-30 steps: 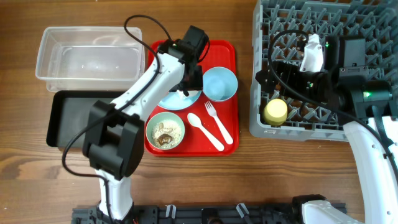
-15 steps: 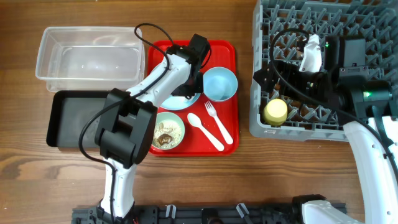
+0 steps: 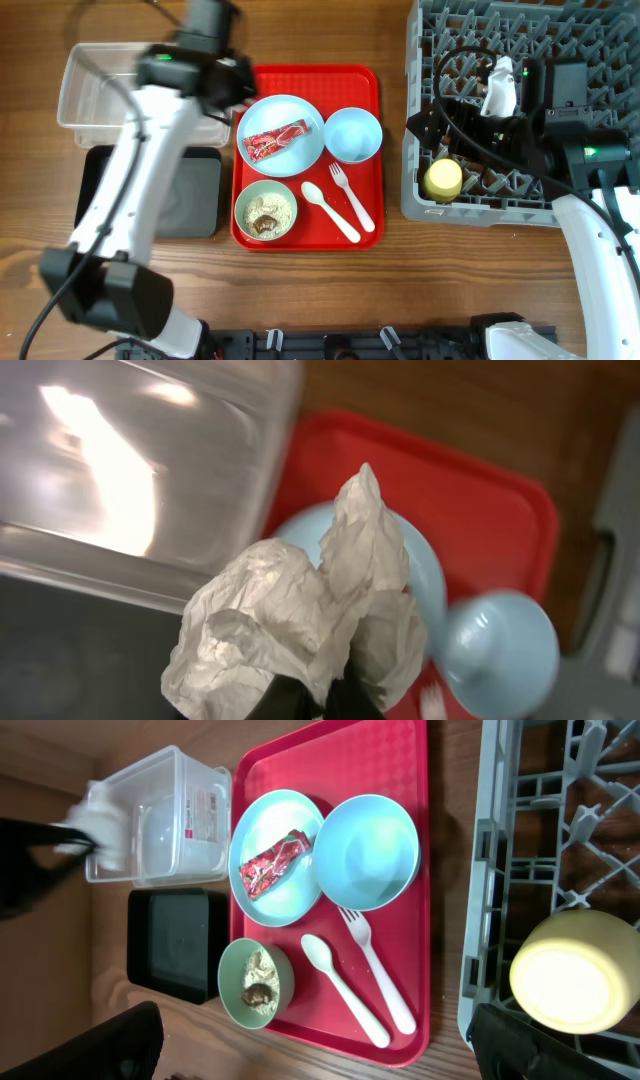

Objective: Sort waste into correct bins and load items into the dishwasher rack
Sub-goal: 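Grasp the white tissue with the left gripper, drop it in the clear bin, then grasp the red wrapper with the left gripper, drop it in the clear bin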

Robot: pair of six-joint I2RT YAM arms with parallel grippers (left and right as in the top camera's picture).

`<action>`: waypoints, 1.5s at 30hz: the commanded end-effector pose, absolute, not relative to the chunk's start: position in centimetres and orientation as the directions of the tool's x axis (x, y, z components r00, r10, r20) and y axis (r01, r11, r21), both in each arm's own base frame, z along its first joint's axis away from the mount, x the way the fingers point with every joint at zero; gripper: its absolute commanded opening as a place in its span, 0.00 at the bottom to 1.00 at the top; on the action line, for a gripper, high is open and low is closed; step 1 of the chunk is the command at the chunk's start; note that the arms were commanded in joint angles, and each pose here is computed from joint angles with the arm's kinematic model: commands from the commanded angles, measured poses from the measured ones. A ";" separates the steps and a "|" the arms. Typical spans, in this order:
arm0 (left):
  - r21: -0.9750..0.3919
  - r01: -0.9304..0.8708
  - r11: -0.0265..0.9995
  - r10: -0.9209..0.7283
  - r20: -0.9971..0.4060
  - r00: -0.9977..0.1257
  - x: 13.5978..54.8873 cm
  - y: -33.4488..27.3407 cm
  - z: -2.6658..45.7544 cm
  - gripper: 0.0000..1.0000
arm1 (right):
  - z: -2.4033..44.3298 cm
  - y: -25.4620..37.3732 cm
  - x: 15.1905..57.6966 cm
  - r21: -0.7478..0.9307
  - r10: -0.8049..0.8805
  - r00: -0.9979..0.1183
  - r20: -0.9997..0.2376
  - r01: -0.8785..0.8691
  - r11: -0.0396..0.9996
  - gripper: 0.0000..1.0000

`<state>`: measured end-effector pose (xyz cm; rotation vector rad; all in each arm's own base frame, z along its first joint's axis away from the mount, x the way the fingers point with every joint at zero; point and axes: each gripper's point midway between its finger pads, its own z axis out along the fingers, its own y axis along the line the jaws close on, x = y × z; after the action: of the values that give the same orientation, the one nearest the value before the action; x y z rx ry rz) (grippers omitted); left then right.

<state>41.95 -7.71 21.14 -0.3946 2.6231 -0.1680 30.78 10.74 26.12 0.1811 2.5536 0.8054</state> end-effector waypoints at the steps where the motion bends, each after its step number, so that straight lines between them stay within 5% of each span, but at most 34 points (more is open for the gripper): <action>1: -0.068 -0.400 0.914 -0.379 -0.491 -0.784 44.4 -0.4 18.9 0.10 | 27.3 11.1 30.6 0.589 0.259 -0.881 -0.397 -0.028 0.808 1.00; 4: -0.112 -0.350 0.930 -0.360 -0.464 -0.809 45.6 0.0 17.3 0.51 | 27.3 11.1 30.6 0.589 0.259 -0.881 -0.396 -0.027 0.808 1.00; 7: -0.155 -0.308 0.939 -0.345 -0.437 -0.831 45.3 -1.4 17.4 0.63 | 27.2 11.1 30.5 0.588 0.258 -0.883 -0.392 -0.025 0.809 1.00; 12: -0.166 -0.197 0.966 -0.247 -0.384 -0.890 43.3 -6.1 17.3 0.60 | 27.2 11.1 30.5 0.587 0.257 -0.883 -0.392 -0.025 0.809 1.00; 16: -0.075 0.106 0.992 0.071 -0.367 -0.927 42.0 -11.3 14.9 0.58 | 27.2 11.1 30.5 0.588 0.257 -0.883 -0.392 -0.025 0.809 1.00; 19: -0.025 0.251 0.968 0.230 -0.323 -0.918 41.1 -13.7 11.9 0.68 | 27.2 11.1 30.5 0.588 0.258 -0.883 -0.391 -0.024 0.809 1.00; 29: -0.034 0.338 0.941 0.325 -0.197 -0.925 41.4 -15.2 2.6 0.72 | 27.2 11.1 30.5 0.588 0.259 -0.884 -0.390 -0.023 0.808 1.00; 32: -0.045 0.339 0.940 0.327 -0.175 -0.929 41.2 -15.3 1.4 0.61 | 27.1 11.1 30.4 0.588 0.258 -0.885 -0.387 -0.021 0.809 1.00; 37: -0.114 0.345 0.932 0.328 -0.146 -0.934 40.2 -16.2 1.3 0.04 | 27.1 11.1 30.4 0.588 0.258 -0.885 -0.387 -0.021 0.809 1.00; 45: -0.157 0.190 0.969 0.141 -0.283 -0.949 41.4 -15.5 10.8 0.04 | 27.1 11.1 30.4 0.587 0.258 -0.885 -0.388 -0.022 0.809 1.00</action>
<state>38.95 -15.17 2.97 0.3790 3.0320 -0.1787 30.57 10.72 25.97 0.1859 2.5646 0.8053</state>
